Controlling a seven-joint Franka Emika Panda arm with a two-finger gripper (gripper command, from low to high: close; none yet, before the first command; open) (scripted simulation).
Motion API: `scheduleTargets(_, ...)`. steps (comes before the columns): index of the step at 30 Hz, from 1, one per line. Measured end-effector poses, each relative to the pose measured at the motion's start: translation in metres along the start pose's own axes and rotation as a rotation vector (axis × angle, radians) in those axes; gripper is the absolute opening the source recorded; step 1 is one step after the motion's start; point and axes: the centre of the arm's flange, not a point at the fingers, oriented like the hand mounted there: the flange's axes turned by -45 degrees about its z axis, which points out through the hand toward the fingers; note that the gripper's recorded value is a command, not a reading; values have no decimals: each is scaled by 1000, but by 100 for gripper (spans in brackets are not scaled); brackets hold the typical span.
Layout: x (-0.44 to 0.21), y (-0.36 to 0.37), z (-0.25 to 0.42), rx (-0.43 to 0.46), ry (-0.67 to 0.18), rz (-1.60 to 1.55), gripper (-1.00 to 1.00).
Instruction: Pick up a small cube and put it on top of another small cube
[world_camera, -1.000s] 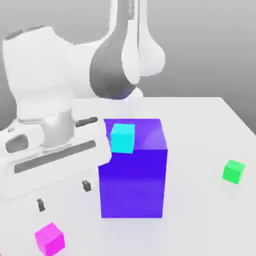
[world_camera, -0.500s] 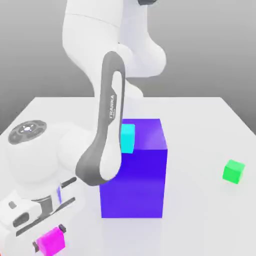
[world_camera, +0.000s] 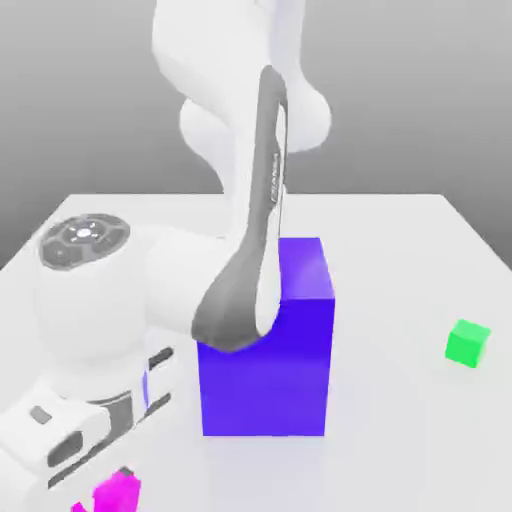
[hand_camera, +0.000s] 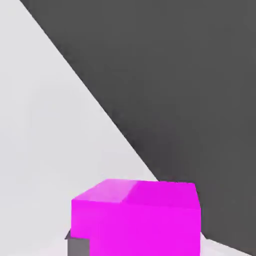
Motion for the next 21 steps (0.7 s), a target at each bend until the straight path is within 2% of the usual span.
scheduleTargets(6,114,-102,-18,39,47,-187,-100)
scheduleTargets(12,198,-254,-49,58,74,-425,-100)
scheduleTargets(17,212,-421,-76,45,68,-688,-100)
scheduleTargets(21,179,-554,-75,16,48,-939,-100)
